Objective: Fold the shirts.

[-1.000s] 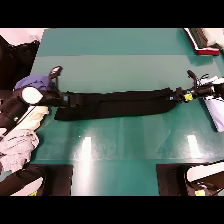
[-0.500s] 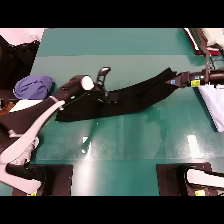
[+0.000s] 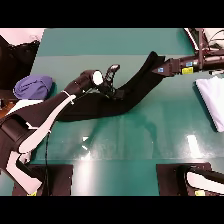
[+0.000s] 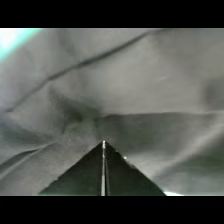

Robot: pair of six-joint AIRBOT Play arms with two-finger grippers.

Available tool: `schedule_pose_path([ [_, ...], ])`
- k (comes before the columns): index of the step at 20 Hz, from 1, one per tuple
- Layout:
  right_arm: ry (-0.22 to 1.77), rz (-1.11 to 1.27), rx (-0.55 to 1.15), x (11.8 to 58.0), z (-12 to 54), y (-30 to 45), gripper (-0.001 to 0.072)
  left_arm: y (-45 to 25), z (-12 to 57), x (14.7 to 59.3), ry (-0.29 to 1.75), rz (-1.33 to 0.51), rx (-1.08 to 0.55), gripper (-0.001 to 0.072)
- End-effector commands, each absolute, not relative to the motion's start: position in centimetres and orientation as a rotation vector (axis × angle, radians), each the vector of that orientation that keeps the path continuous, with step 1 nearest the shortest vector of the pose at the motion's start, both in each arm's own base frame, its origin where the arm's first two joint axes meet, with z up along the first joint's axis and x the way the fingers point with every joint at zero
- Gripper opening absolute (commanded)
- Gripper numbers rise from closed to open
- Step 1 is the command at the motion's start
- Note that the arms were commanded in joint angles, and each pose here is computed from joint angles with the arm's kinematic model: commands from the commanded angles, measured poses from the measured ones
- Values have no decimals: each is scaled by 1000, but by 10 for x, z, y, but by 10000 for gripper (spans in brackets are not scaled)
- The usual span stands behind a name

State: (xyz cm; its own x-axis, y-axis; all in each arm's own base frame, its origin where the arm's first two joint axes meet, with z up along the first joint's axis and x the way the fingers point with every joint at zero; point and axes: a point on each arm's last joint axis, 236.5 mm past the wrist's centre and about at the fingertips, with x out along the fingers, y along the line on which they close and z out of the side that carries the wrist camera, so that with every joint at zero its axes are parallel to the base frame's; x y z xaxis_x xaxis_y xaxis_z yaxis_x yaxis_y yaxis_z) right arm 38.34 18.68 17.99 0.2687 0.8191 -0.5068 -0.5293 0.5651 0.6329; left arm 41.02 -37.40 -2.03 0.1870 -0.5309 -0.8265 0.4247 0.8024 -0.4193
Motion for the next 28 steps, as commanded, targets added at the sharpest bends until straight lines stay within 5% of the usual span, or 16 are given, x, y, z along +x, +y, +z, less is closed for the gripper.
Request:
schedule_pose_path([
  [1,881,970,354,380,197,216,11,-343,20,423,1125,-634,81,21],
  [7,874,1144,274,368,208,302,10,-191,130,444,1017,-370,116,22],
  [13,844,1277,240,366,188,421,10,-56,248,407,808,-110,61,23],
  [22,948,1355,218,341,79,544,15,-24,277,357,801,-41,106,23],
  [23,950,1357,226,338,71,555,64,-24,276,356,806,-41,106,23],
  [25,929,1344,305,336,66,577,587,-26,275,355,814,-47,100,23],
  [28,926,1371,396,332,89,580,624,-31,274,354,816,-65,89,23],
])
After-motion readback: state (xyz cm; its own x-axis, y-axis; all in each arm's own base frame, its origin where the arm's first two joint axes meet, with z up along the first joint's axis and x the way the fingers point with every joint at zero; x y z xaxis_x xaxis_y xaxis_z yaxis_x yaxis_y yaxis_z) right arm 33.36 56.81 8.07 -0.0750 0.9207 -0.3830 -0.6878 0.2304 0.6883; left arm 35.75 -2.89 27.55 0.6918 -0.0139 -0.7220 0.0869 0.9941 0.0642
